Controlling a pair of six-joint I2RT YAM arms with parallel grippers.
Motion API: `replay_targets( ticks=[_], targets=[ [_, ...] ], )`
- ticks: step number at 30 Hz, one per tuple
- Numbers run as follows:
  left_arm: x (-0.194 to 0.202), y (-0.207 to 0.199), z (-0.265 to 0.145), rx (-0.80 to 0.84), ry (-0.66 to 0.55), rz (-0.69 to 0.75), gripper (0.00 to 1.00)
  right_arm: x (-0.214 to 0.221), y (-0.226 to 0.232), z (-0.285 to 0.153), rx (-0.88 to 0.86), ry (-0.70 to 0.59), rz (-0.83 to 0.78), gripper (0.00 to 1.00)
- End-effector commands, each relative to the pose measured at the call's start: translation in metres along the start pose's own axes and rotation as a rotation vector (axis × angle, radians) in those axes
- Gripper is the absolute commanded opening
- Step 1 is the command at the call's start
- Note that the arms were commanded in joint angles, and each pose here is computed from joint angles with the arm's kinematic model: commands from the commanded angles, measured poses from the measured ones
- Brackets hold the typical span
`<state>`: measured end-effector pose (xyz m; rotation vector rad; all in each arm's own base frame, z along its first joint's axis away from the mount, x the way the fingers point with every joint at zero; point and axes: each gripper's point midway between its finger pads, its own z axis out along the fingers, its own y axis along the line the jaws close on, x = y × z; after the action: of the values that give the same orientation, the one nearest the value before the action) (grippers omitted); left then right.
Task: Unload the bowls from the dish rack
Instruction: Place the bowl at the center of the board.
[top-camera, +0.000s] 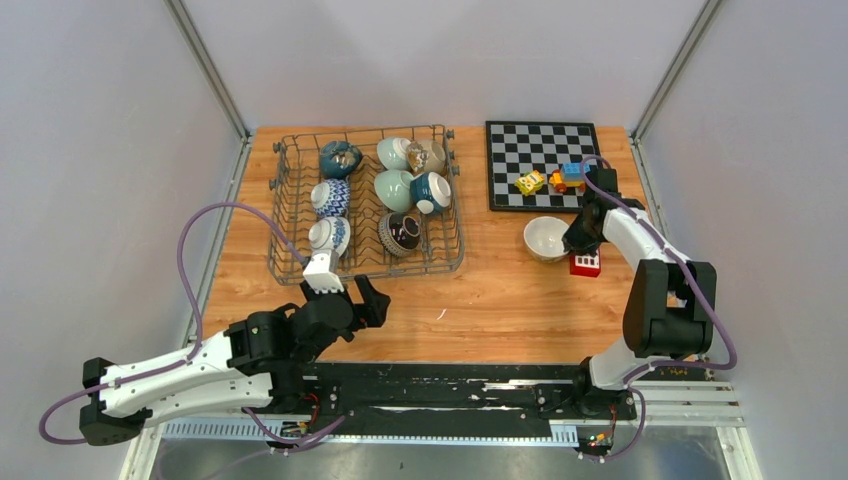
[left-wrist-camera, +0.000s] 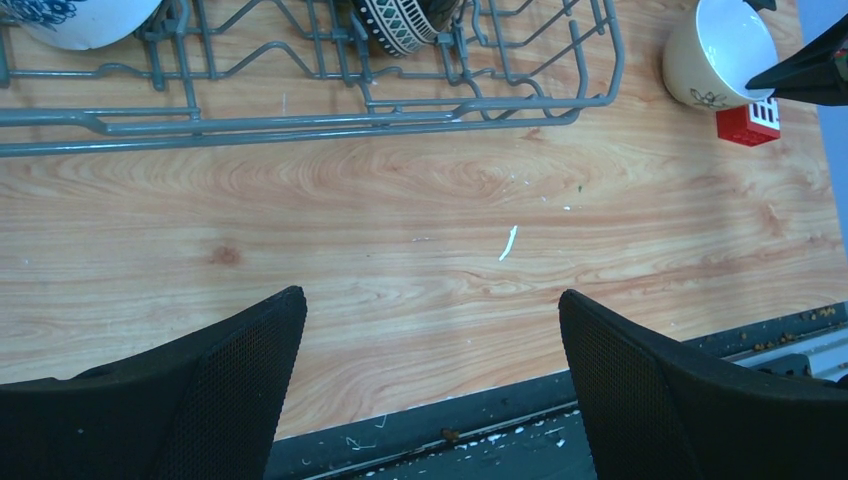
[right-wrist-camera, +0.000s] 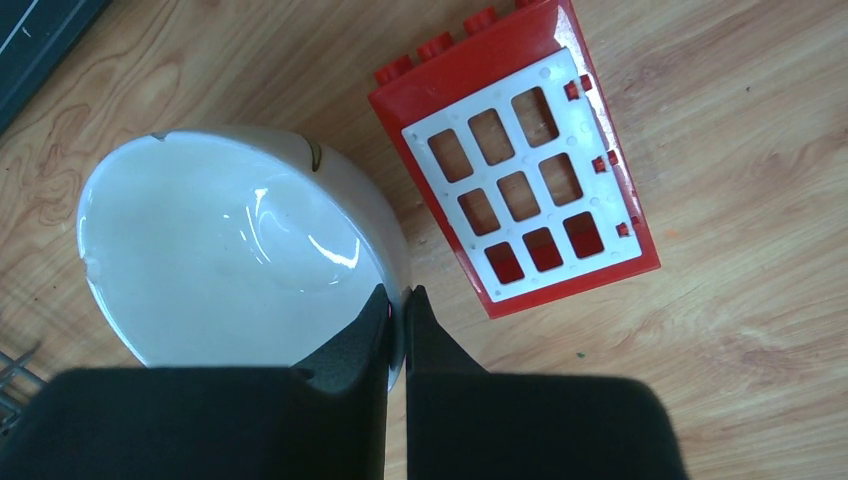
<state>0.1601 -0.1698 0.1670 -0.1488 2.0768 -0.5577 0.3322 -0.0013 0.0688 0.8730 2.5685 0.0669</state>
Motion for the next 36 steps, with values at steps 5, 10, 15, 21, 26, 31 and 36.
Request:
replay_targets(
  ticks=[5,10,15,21,26,31,36],
  targets=[
    [0.002,0.009,-0.001,-0.027,0.001,-0.015,0.98,-0.016,0.002,0.005,0.001,-0.035,0.011,0.00],
    [0.003,0.011,-0.001,-0.032,0.004,-0.011,0.97,-0.013,0.002,0.009,-0.002,-0.024,0.003,0.02],
    [0.000,0.010,-0.002,-0.031,0.001,-0.004,0.97,-0.009,0.002,0.012,-0.006,-0.006,-0.007,0.18],
    [0.000,0.012,-0.003,-0.038,0.001,-0.002,0.97,-0.007,0.002,0.010,-0.017,-0.003,-0.019,0.30],
    [0.002,0.011,-0.002,-0.033,0.007,-0.005,0.97,-0.011,0.006,0.001,-0.045,-0.028,-0.024,0.52],
    [0.000,0.014,-0.004,-0.047,0.007,0.007,0.97,-0.024,0.012,-0.028,-0.092,-0.103,-0.051,0.86],
    [-0.003,0.016,-0.003,-0.054,-0.011,0.022,0.97,-0.040,0.029,-0.076,-0.176,-0.213,-0.079,0.98]
  ],
)
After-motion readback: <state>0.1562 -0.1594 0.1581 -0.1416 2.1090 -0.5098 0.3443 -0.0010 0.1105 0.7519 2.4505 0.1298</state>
